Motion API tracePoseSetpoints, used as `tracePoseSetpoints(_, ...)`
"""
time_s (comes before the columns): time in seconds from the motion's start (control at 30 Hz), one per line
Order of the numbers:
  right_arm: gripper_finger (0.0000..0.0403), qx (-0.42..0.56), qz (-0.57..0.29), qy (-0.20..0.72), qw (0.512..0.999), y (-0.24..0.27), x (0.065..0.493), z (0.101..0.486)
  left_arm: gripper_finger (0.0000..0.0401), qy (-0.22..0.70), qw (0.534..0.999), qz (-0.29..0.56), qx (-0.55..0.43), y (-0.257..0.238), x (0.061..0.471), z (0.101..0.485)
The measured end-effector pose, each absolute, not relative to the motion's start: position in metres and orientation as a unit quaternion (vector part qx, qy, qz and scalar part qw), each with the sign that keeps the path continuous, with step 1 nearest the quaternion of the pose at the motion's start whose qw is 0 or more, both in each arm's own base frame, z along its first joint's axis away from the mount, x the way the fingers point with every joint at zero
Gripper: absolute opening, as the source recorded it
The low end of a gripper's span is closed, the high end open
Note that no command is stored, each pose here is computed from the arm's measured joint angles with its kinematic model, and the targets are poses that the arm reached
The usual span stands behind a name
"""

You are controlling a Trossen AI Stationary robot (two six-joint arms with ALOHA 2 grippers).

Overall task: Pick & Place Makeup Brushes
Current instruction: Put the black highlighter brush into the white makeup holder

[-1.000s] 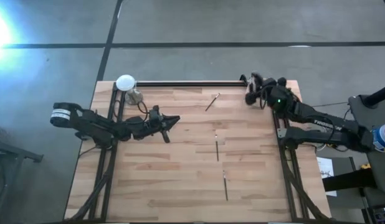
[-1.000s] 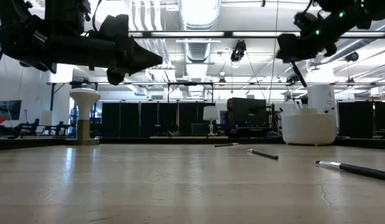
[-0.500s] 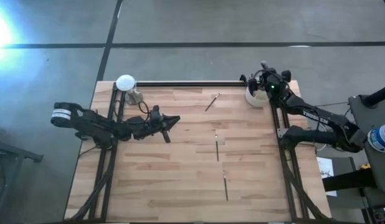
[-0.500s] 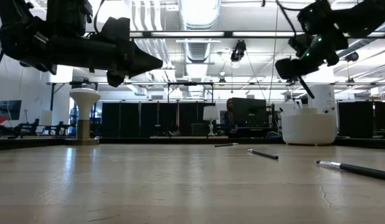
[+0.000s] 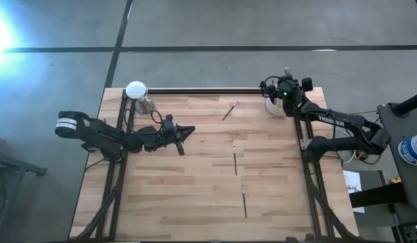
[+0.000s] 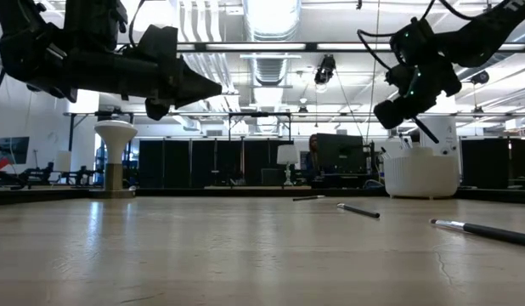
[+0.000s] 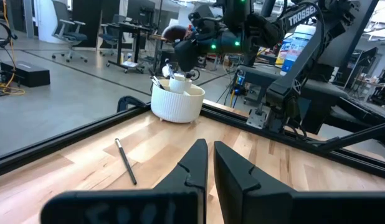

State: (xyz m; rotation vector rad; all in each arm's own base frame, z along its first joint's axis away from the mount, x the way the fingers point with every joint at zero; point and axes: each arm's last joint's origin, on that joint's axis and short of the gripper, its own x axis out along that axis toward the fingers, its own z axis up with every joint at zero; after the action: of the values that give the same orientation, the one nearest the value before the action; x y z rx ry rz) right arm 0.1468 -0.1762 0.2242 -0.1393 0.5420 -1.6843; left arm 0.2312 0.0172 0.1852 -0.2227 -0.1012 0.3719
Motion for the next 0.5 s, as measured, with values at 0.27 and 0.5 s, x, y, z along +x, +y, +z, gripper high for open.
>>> tracePoseSetpoints(0.27,0.0036,-0.064,-0.739,0.243,0.625,-0.175,0.148,0.222,0.0020,-0.050,0.975,0.184,-0.111,0.017,0.231,0.185)
tracePoseSetpoints(0.5,0.0036,-0.050,-0.704,0.238,0.667,-0.133,0.133,0.244,0.0020,-0.050,0.975,0.184,-0.111,0.017,0.231,0.185)
